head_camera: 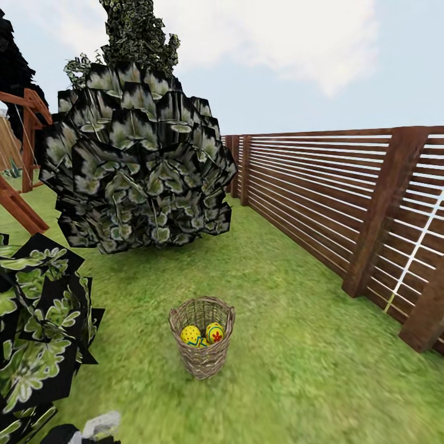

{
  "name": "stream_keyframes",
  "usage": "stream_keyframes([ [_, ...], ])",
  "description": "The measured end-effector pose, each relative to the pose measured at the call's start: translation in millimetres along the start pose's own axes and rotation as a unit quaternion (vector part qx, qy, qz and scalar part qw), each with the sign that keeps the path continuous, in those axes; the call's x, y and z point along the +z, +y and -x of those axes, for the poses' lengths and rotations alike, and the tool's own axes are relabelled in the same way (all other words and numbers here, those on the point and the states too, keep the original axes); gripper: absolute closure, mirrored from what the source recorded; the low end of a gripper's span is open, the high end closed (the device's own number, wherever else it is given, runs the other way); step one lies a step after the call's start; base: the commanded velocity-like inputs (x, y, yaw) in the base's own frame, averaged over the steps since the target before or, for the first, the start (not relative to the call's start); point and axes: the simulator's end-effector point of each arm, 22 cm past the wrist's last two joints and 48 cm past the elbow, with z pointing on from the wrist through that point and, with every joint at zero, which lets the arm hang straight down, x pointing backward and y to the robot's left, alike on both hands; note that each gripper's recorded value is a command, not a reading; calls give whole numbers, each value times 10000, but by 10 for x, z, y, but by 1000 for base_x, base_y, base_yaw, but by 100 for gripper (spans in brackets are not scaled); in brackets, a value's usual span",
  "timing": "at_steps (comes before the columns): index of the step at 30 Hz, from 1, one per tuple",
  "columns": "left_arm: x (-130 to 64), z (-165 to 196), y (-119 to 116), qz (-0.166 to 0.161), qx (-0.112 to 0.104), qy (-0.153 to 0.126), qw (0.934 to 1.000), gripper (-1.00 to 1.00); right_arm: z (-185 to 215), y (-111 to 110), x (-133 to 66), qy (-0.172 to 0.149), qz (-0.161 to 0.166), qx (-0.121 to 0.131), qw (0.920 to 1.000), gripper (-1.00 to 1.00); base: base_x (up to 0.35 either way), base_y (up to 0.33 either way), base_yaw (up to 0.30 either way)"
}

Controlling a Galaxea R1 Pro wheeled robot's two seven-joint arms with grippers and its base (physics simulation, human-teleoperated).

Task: Take the three Easter eggs out of the wicker basket on the lawn in the garden, then place them on the lawn next to a single tree (choose any tree) so that all three eggs are next to the same tree and none are left in the basket.

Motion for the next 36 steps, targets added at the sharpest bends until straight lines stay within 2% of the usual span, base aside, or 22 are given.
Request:
stream_keyframes([
  [3,-85,217,-113,-103,23,-131,9999,-100,178,-27,-2,-186,-17,-29,9998,-100,0,0,0],
  [9,-97,250,-138,-108,64,-130,9998,-100,499,-71,-23,-555,-37,-52,9984,-100,0,0,0],
  [14,-83,232,-109,-47,108,-115,9999,-100,1047,-65,-108,-1108,-106,-417,9929,-100,0,0,0],
  [17,-83,236,-96,-29,106,-122,9999,-100,1354,-96,-186,-1348,-179,-503,9894,-100,0,0,0],
  [18,-82,234,-99,-29,107,-120,9999,-100,1554,-95,-251,-1402,-214,-513,9886,-100,0,0,0],
  [20,-55,184,-88,-15,95,-62,9999,-100,1859,-146,-408,-1154,-352,-498,9915,-100,0,0,0],
  [21,-34,142,-71,0,80,-9,10000,-100,2083,-181,-560,-1013,-435,-470,9928,-100,0,0,0],
  [23,0,75,-50,18,56,71,10000,-100,2619,-236,-1007,-948,-542,-378,9933,-100,0,0,0],
  [24,8,60,-44,22,48,88,9999,-100,2891,-245,-1257,-1091,-563,-323,9919,-100,0,0,0],
  [26,12,55,-22,36,36,99,9999,-100,3204,-211,-1602,-1300,-571,-276,9895,-100,0,0,0],
  [29,13,53,-8,47,34,102,9999,-100,3298,-161,-1726,-1365,-581,-299,9885,-100,0,0,0],
  [36,18,45,-40,23,50,108,9999,-100,3321,-203,-1761,-1373,-630,-312,9880,-100,1,-1,0],
])
